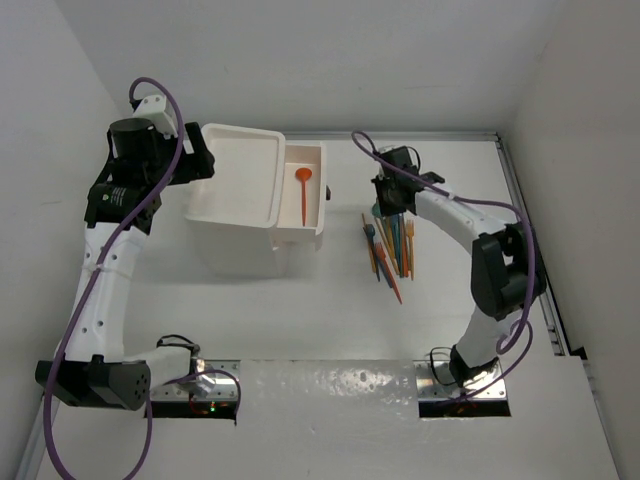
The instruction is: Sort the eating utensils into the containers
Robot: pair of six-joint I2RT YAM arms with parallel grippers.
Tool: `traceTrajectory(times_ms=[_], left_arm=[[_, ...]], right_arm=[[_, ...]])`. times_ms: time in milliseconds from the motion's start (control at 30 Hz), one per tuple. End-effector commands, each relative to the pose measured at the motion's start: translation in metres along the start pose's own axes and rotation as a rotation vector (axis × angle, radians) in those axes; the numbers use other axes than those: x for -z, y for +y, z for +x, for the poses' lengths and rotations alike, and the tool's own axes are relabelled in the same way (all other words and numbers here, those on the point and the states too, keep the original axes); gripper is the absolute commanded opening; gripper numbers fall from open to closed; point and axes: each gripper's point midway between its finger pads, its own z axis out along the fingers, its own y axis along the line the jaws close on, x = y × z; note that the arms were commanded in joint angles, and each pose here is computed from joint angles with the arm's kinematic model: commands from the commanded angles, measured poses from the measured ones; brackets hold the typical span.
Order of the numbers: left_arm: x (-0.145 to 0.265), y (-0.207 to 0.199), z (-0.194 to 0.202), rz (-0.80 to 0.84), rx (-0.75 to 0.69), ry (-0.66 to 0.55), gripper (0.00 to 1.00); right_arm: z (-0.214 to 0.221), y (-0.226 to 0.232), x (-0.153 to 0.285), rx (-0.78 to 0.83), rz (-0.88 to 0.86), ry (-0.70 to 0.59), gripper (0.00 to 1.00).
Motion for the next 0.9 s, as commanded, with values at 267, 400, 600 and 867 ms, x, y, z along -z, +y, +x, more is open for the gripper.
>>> traceTrajectory(times_ms=[267,400,600,867], left_arm=[[0.005,-0.01,-0.016,0.039,0.007,-0.058,0.79],[0.004,-0.009,-0.015,0.035,0.015,-0.055,0.78],[0.006,-0.01,-0.014,0.038,0.019,-0.048,0.79],[0.009,-0.007,-0.008,0.024,0.015,-0.034,0.79]], right_arm=[[-0.185,0.055,0.161,-0.31,-0.348,-0.438,0.0],[-0.207,0.106,0.183,-0.344,-0.538,-0.462,0.0],[-0.218,0.17,0.184,-0.432,-0.722,-0.441,0.0],[-0.187,0.191,0.136,-0.407,-0.662,-0.31,0.14]])
